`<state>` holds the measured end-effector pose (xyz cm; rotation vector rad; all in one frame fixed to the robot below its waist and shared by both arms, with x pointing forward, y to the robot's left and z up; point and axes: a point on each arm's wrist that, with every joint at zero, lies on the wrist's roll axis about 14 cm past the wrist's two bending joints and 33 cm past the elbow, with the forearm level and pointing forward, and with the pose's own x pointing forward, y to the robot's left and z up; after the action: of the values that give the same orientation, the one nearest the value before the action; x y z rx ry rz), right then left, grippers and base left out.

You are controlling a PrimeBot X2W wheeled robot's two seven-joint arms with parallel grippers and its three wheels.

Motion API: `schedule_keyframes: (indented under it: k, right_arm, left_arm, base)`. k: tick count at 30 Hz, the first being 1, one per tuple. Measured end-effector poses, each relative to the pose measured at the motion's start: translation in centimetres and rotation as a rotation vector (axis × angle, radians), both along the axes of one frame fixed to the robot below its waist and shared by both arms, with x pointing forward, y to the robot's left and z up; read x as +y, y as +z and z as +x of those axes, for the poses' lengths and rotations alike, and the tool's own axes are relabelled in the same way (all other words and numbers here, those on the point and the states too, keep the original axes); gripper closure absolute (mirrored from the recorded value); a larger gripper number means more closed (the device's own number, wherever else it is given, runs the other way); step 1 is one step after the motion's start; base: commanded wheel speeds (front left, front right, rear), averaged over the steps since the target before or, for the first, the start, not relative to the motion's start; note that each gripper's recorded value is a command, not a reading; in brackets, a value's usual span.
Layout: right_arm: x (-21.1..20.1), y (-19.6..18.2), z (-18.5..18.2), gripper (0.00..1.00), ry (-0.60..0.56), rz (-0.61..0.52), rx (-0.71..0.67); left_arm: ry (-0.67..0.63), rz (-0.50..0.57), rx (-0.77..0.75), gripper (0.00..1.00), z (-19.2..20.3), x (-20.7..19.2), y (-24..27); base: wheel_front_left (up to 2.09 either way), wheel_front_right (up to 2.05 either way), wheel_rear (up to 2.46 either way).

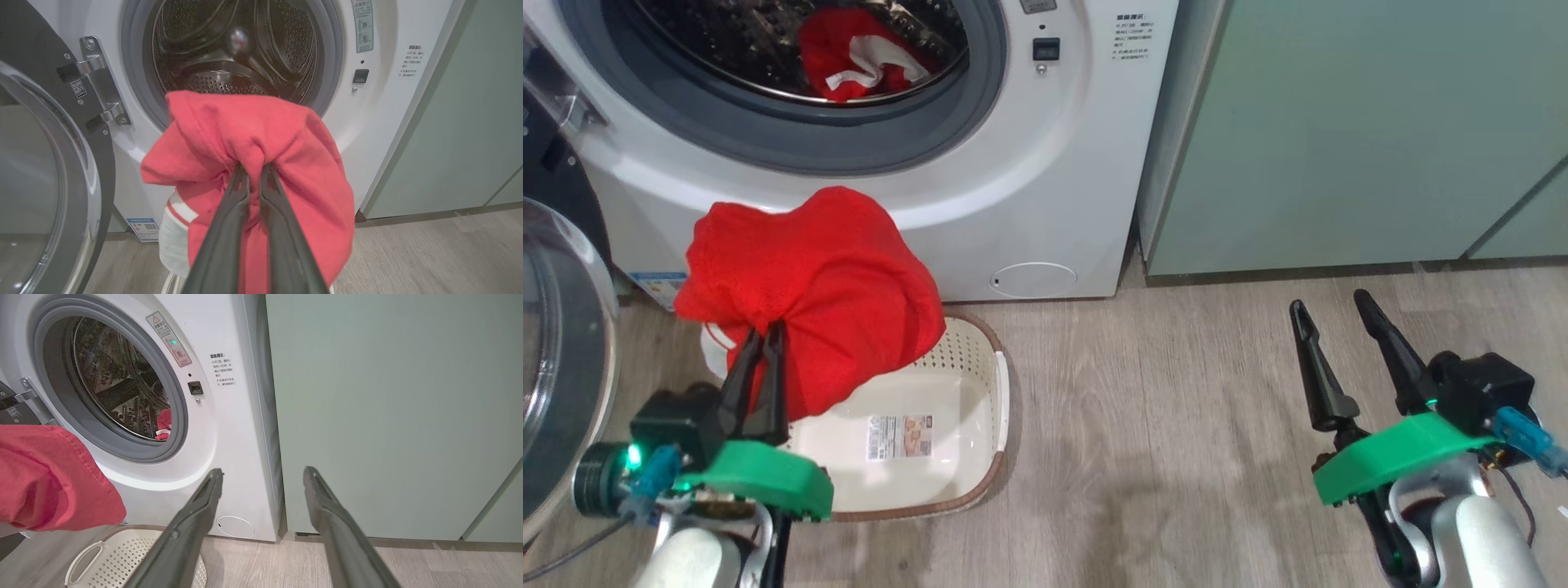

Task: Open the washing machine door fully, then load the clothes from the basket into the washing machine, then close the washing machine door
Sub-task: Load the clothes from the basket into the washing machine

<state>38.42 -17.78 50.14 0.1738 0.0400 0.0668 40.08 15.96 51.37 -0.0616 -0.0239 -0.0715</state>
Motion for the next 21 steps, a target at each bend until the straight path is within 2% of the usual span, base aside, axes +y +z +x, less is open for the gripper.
schedule_keyframes:
  k: [8, 14, 21]
  right_arm:
    - [0.1, -0.8, 0.9, 0.00, 0.002, -0.001, 0.019]
    - [-0.2, -1.2, 3.0, 0.00, -0.003, -0.004, 0.007]
    - [-1.2, -4.0, 4.1, 0.00, -0.040, 0.022, 0.047]
  left_arm:
    - [-0.026, -0.036, 0.061, 1.00, 3.7, -0.5, -1.5]
    - [-0.066, -0.064, 0.138, 1.00, 10.1, -1.4, -3.4]
    - [-0.111, -0.069, 0.293, 1.00, 17.7, -2.2, -7.2]
  base:
    - [0.00, 0.00, 0.00]
    - [0.00, 0.00, 0.00]
    - [0.00, 0.00, 0.00]
